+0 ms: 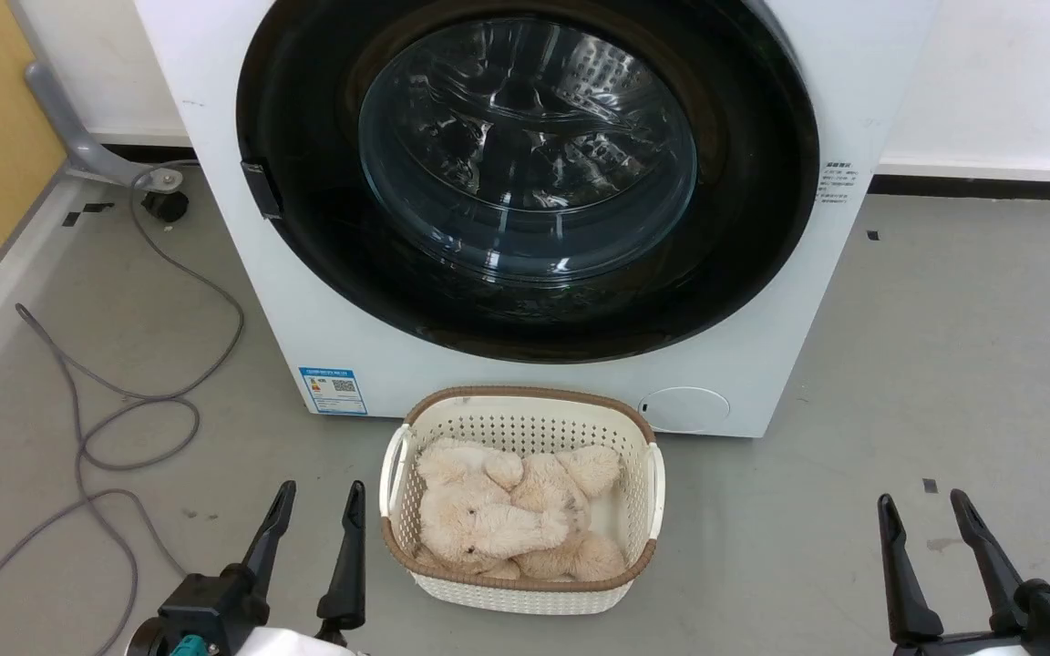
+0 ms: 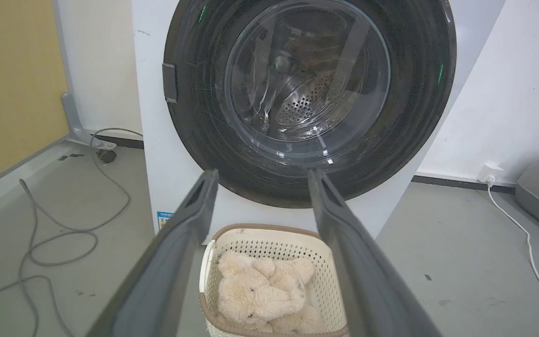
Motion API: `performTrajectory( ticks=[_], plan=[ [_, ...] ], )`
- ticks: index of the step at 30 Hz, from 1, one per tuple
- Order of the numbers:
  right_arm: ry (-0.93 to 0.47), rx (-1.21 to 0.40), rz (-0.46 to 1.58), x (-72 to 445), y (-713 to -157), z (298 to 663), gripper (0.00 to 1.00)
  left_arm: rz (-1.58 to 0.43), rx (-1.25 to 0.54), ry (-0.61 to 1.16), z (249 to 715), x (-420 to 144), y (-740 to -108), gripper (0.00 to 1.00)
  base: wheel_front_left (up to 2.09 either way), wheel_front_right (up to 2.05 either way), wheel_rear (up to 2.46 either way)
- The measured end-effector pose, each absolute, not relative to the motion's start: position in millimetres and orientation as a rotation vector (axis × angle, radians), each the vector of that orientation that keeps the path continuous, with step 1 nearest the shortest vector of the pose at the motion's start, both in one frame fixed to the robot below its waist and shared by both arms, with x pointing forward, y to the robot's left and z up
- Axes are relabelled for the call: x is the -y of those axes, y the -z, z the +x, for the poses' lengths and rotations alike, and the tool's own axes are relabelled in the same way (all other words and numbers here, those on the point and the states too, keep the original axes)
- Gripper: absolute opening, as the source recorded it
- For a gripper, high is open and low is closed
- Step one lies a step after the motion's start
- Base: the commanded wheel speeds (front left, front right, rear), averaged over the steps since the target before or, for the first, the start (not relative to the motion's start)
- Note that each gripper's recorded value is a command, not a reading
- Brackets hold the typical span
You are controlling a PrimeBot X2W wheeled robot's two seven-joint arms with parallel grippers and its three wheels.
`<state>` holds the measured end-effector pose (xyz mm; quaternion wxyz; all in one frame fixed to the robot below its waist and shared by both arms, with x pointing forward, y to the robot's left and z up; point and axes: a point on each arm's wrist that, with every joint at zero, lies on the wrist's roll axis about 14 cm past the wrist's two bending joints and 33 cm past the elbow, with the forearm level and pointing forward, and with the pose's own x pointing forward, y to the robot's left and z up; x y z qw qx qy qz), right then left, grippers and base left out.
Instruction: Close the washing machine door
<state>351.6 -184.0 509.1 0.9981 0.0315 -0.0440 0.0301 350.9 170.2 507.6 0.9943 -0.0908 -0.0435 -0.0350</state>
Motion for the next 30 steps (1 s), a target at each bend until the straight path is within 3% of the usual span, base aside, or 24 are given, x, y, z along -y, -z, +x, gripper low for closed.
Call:
performTrajectory(
  ticks=[4, 5, 30],
  plan=[
    [-0.06, 0.091, 0.064, 184.1, -509.4, 351.0, 1.0, -0.177, 0.084, 0.085, 350.9, -165.2, -507.2, 1.0, 0.0, 0.0, 0.0],
    [-0.059, 0.091, 0.064, 184.2, -509.3, 351.1, 0.0, -0.177, 0.084, 0.088, 351.0, -164.3, -507.0, 0.0, 0.0, 0.0, 0.0],
    [-0.069, 0.062, 0.052, 181.3, -506.7, 351.5, 0.0, -0.147, 0.061, 0.084, 353.2, -164.6, -506.9, 0.0, 0.0, 0.0, 0.0]
  ],
)
